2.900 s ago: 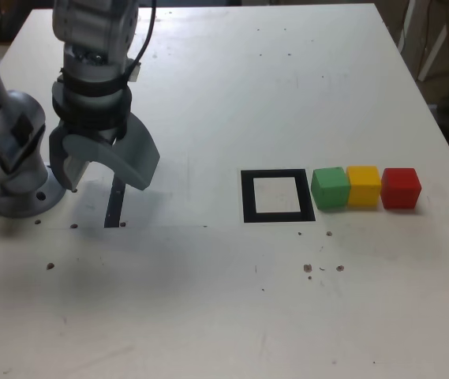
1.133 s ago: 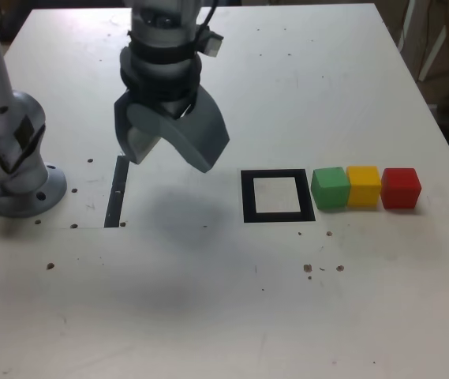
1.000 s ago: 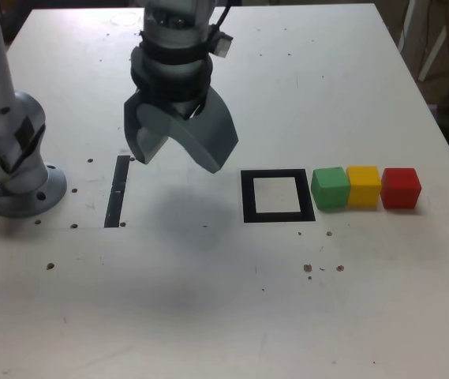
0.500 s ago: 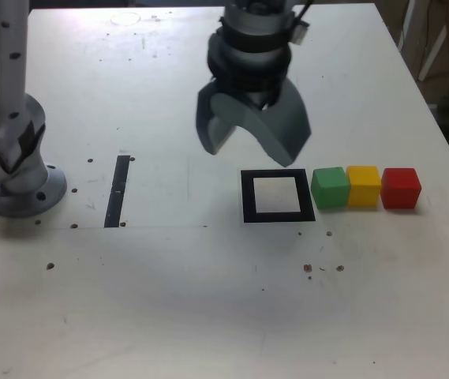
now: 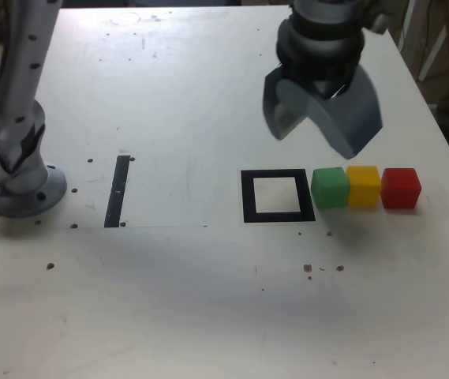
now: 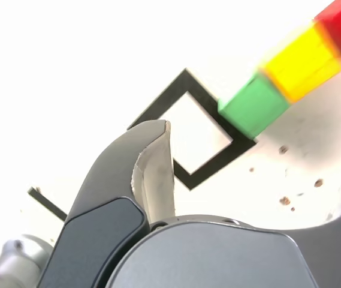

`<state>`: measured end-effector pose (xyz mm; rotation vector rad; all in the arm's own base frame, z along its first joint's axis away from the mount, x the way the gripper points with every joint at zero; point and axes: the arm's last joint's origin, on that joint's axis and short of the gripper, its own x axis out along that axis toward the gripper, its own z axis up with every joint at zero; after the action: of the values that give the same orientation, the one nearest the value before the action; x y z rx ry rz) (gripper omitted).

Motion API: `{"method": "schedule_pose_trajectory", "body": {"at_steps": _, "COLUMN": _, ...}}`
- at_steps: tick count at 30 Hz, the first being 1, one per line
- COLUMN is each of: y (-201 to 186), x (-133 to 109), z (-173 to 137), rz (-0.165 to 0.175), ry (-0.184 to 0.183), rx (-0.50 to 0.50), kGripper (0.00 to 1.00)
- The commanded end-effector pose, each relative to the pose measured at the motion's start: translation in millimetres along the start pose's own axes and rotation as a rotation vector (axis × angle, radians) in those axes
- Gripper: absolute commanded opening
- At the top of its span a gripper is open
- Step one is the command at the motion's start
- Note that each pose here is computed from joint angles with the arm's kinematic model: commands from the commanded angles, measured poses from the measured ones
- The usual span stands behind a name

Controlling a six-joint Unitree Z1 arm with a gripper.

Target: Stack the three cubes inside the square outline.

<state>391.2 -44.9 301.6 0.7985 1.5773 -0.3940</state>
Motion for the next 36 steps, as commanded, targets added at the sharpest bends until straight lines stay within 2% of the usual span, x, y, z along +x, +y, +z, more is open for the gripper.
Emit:
{"method": "schedule_pose_trajectory", "body": {"at_steps": 1, "y": 5.3, "x": 1.0, "z": 4.9, "rz": 0.017, "ry": 0.007, "rx": 0.029, "kGripper": 1.00}}
{"method": "schedule_pose_trajectory", "body": {"at_steps": 7, "y": 20.2, "x": 3.8, "z": 12.1, "rz": 0.061, "ry": 0.017, "rx": 0.103, "kGripper": 1.00}}
{"method": "schedule_pose_trajectory", "body": {"at_steps": 17, "y": 43.6, "x": 18.0, "z": 39.6, "rz": 0.146, "ry": 0.078, "rx": 0.265, "kGripper": 0.99}}
{"method": "schedule_pose_trajectory", "body": {"at_steps": 26, "y": 56.3, "x": 29.3, "z": 60.7, "rz": 0.163, "ry": 0.094, "rx": 0.356, "kGripper": 0.98}}
{"method": "schedule_pose_trajectory", "body": {"at_steps": 36, "y": 59.3, "x": 34.9, "z": 75.4, "rz": 0.186, "ry": 0.108, "rx": 0.391, "kGripper": 0.97}}
